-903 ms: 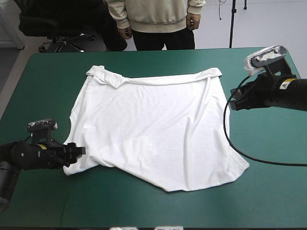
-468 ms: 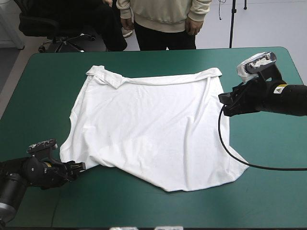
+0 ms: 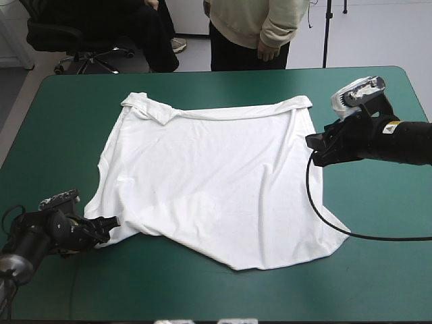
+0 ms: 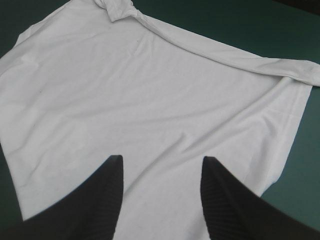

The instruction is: Fold the cloth

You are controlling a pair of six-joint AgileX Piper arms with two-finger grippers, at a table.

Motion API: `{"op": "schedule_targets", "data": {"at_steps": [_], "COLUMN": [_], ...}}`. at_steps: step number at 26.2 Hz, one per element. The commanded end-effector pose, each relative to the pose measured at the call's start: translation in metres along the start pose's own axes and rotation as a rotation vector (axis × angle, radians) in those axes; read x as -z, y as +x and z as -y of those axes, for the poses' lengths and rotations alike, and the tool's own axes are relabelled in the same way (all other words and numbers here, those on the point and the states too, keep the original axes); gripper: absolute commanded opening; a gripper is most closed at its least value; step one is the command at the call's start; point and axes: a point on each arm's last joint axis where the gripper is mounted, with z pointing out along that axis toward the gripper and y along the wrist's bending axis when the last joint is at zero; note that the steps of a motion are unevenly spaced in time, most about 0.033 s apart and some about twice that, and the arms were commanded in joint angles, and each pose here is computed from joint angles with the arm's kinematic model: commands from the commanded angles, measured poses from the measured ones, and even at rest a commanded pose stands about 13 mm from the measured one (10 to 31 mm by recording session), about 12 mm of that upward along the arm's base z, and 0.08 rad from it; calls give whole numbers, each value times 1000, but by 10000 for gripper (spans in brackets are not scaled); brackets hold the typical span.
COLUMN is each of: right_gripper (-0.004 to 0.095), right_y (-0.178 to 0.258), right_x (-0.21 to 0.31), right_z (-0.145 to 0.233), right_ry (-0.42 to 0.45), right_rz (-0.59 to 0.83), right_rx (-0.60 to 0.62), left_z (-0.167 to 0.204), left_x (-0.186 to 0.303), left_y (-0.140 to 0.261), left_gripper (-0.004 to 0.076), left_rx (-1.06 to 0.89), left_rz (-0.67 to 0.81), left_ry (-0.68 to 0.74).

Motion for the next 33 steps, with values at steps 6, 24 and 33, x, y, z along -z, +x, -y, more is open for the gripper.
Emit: {"op": "schedule_targets", "data": {"at_steps": [6, 24, 33], "right_gripper": [357, 347, 347], "right_y": [-9, -14, -15], "right_x": [11, 12, 12], "right_z": [-4, -4, -2], "right_ry": [2, -4, 16], "right_rz": [93, 144, 157], "right_rx": [18, 29, 55], "left_z": [15, -69, -144], "left_x": [-29, 30, 43], "left_y": [-13, -139, -304], "left_gripper": [328, -17, -17], "left_rx": [-24, 70, 154], "left_rz": [-72, 448, 740], "left_ry": [111, -174, -265]}}
